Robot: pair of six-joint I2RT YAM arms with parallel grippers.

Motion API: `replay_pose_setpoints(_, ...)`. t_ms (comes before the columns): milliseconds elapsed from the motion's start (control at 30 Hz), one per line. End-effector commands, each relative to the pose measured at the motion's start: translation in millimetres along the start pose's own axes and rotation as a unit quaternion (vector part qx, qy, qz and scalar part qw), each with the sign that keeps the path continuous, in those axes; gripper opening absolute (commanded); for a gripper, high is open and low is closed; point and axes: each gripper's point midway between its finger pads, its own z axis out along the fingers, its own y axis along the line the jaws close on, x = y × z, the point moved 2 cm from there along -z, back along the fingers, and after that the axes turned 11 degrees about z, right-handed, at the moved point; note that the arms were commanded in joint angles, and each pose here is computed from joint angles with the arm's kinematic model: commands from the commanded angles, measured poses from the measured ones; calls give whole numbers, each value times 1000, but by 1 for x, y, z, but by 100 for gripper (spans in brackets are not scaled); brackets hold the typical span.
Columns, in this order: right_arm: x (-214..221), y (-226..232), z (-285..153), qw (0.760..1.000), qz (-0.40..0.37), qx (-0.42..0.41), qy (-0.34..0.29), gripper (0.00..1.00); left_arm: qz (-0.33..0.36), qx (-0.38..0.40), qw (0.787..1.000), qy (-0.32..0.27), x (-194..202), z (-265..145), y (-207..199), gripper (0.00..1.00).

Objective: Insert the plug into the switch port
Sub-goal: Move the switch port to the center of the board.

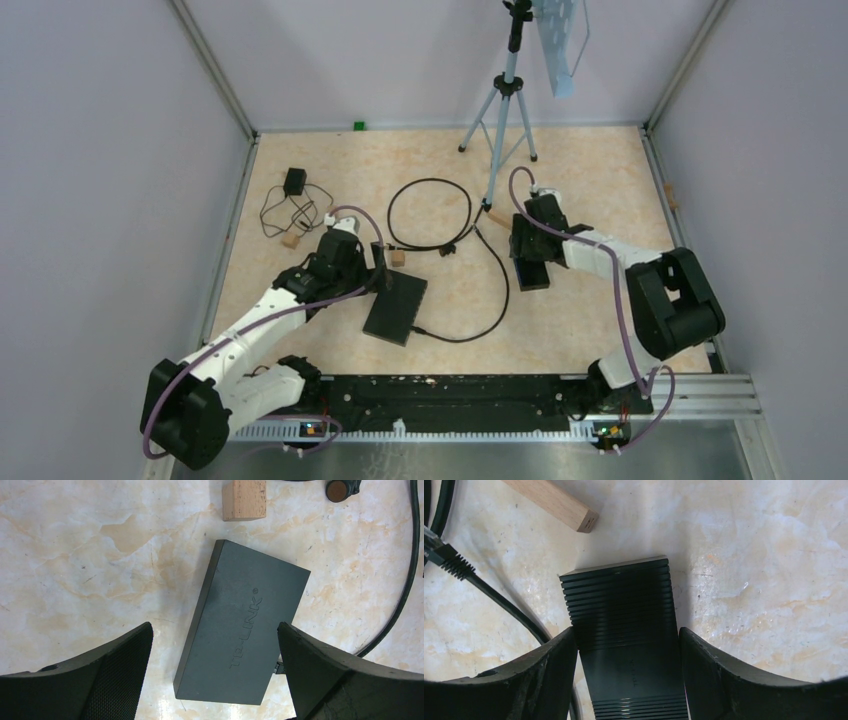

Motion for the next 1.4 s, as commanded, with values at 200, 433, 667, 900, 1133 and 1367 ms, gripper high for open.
replay_pose_setpoints(200, 19, 18, -23, 996, -68, -59, 4, 45, 14, 18, 999, -44, -27, -7, -8, 99)
replay_pose_setpoints(433, 3, 11, -50, 998, -51, -26, -35, 66, -42, -10, 995, -87, -68, -25, 12, 99)
replay_pose_setpoints(667, -1, 12, -65, 998, -40, -30, -30, 81, -92, -115, 983, -111, -104, -25, 69, 99)
replay_pose_setpoints(900, 1, 16, -84, 996, -37, -69, -39, 83, -132, -204, 964, -111, -157, 8, 124, 97)
replay_pose_setpoints(1133, -1, 13, -101, 993, -23, -92, -65, 83, -144, -243, 954, -97, -162, 42, 149, 85)
replay_pose_setpoints(1367, -5, 22, -108, 990, -16, -122, -72, 82, -142, -277, 947, -79, -163, 67, 166, 63)
